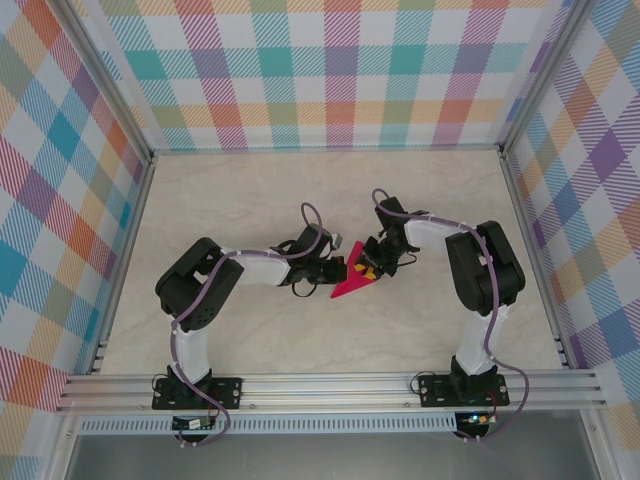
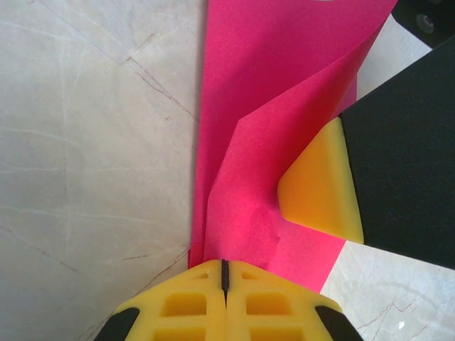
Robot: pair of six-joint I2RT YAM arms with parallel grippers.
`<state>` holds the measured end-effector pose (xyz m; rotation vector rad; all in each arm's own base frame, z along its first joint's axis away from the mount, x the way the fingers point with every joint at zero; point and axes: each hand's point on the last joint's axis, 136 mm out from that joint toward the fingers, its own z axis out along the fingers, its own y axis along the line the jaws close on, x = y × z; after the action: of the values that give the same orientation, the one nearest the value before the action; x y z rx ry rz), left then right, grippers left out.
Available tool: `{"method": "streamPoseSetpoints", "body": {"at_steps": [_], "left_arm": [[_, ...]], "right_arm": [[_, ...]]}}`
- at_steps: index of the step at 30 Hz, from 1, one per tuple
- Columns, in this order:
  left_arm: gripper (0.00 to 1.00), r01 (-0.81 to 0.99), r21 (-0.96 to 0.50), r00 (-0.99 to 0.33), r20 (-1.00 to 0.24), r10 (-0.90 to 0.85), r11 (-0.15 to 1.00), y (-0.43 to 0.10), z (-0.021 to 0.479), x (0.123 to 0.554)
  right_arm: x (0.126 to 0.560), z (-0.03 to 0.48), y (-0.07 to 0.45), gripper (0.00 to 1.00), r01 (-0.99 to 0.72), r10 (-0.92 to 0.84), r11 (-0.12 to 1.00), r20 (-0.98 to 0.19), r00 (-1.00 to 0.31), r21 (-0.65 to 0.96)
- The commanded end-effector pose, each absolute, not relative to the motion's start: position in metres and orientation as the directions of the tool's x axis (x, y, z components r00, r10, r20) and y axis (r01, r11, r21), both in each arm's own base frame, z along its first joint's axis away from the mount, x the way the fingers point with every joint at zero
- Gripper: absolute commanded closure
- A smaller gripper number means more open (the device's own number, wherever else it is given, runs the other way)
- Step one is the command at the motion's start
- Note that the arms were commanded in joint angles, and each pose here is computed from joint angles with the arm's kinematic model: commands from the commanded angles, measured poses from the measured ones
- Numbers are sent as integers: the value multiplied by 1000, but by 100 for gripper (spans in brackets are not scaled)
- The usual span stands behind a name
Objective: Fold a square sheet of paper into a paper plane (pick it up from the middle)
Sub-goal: Fourth fold the wing at the center of the table.
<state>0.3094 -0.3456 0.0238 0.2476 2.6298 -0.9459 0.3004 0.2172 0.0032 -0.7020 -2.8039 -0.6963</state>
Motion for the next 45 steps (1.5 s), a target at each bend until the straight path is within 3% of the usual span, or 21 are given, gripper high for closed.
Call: {"method": "streamPoseSetpoints", "body": {"at_steps": [1,6,12,16,18,22,27,45], "left_arm": [[100,244,-539,-945,-320,72,806,-334,2,306],[100,242,-511,-951,-293,98,825,-328,-5,298],[100,259,-447,-953,-265,150,856,-318,-15,290],[100,260,-434,-955,-251,161,862,-318,-17,287],[100,263,-430,-954,-252,165,864,-318,-17,287],[100,263,-417,-953,-250,169,870,-318,-17,287],[100,259,-409,-955,-241,171,875,-318,-20,285],[100,243,-318,-964,-180,193,916,-301,-33,275]], "right_arm": [[242,-63,153,71,525,497,851,299,-815,17],[269,-29,175,68,482,434,855,245,-867,191],[310,53,211,62,292,305,815,57,-951,500],[318,84,221,63,121,207,795,-78,-975,595],[316,85,230,68,74,160,771,-80,-984,632],[315,69,242,87,66,119,736,-33,-992,674],[315,55,253,95,36,70,717,-20,-997,696],[295,-7,225,98,28,10,844,36,-999,535]]}}
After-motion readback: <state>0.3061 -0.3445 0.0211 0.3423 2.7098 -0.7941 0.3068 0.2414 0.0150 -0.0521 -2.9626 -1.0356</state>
